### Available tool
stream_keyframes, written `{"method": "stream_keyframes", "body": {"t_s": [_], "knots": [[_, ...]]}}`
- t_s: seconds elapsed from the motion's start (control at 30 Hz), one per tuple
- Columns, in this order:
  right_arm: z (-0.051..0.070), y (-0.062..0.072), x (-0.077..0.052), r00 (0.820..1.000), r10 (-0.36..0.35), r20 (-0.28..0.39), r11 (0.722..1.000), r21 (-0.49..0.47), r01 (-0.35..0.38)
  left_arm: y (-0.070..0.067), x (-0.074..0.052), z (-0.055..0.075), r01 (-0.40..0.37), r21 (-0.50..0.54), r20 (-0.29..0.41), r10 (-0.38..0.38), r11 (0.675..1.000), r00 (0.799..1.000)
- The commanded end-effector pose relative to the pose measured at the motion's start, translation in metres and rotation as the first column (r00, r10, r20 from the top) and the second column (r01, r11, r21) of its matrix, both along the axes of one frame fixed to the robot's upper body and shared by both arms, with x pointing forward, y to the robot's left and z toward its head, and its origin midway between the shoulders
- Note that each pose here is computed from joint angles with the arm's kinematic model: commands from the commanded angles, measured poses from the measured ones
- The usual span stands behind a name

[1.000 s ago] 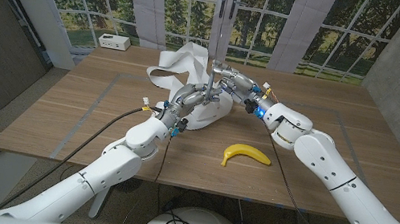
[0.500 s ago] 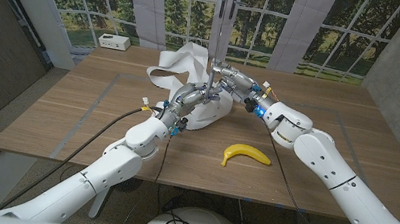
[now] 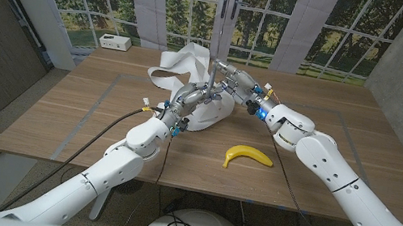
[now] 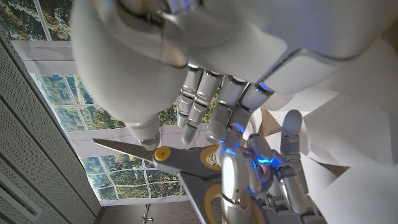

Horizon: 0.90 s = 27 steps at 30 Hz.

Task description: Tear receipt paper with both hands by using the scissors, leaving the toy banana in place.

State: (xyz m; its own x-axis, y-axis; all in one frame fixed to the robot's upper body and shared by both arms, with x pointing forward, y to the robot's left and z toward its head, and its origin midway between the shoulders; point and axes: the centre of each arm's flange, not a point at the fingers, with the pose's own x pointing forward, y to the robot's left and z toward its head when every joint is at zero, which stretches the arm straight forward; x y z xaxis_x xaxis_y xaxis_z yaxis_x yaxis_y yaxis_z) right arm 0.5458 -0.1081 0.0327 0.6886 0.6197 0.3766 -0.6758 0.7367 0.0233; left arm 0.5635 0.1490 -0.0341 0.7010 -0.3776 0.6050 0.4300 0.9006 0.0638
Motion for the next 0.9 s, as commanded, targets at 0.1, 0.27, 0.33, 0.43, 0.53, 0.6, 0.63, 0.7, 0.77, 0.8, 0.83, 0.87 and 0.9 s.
{"method": "stream_keyframes", "body": {"t_s": [0.1,0.27,0.33,0.43,0.53,0.6,0.63,0.7,0.77,0.8,0.83,0.87,0.9], "knots": [[-0.004,-0.012,0.003,0.999,-0.029,-0.015,0.999,0.036,0.03,0.001,-0.003,0.002,0.059,-0.079,-0.013,-0.06,0.995,0.998],[-0.006,-0.016,0.003,0.998,-0.047,-0.031,0.998,0.038,0.048,0.001,-0.003,0.001,0.087,-0.077,-0.017,-0.089,0.993,0.996],[-0.008,-0.016,0.004,0.998,-0.044,-0.045,0.998,0.04,0.045,0.0,-0.003,0.0,0.09,-0.073,-0.018,-0.091,0.993,0.996],[-0.01,-0.016,0.005,0.997,-0.04,-0.059,0.998,0.048,0.043,0.0,-0.003,0.0,0.086,-0.069,-0.02,-0.088,0.994,0.996],[-0.011,-0.016,0.005,0.997,-0.04,-0.063,0.998,0.048,0.043,0.0,-0.004,0.0,0.084,-0.066,-0.023,-0.086,0.994,0.996],[-0.011,-0.016,0.005,0.997,-0.041,-0.063,0.998,0.049,0.044,0.001,-0.004,0.0,0.08,-0.066,-0.027,-0.082,0.995,0.996],[-0.011,-0.016,0.005,0.997,-0.041,-0.065,0.998,0.05,0.044,0.001,-0.004,0.0,0.079,-0.065,-0.029,-0.081,0.995,0.996],[-0.011,-0.017,0.005,0.997,-0.043,-0.065,0.998,0.052,0.046,0.001,-0.004,-0.001,0.082,-0.067,-0.031,-0.084,0.994,0.996],[-0.011,-0.017,0.005,0.997,-0.042,-0.068,0.997,0.055,0.046,0.001,-0.003,-0.001,0.088,-0.063,-0.028,-0.09,0.994,0.996],[-0.011,-0.017,0.006,0.997,-0.045,-0.067,0.997,0.055,0.049,0.001,-0.003,-0.001,0.09,-0.062,-0.028,-0.091,0.994,0.995],[-0.011,-0.017,0.006,0.997,-0.047,-0.068,0.997,0.056,0.05,0.001,-0.003,-0.001,0.088,-0.061,-0.027,-0.09,0.994,0.996],[-0.011,-0.018,0.006,0.997,-0.047,-0.068,0.997,0.059,0.051,0.002,-0.003,-0.001,0.088,-0.062,-0.028,-0.09,0.994,0.996],[-0.011,-0.019,0.006,0.997,-0.049,-0.066,0.997,0.06,0.053,0.002,-0.003,0.0,0.089,-0.063,-0.028,-0.091,0.994,0.995]]}}
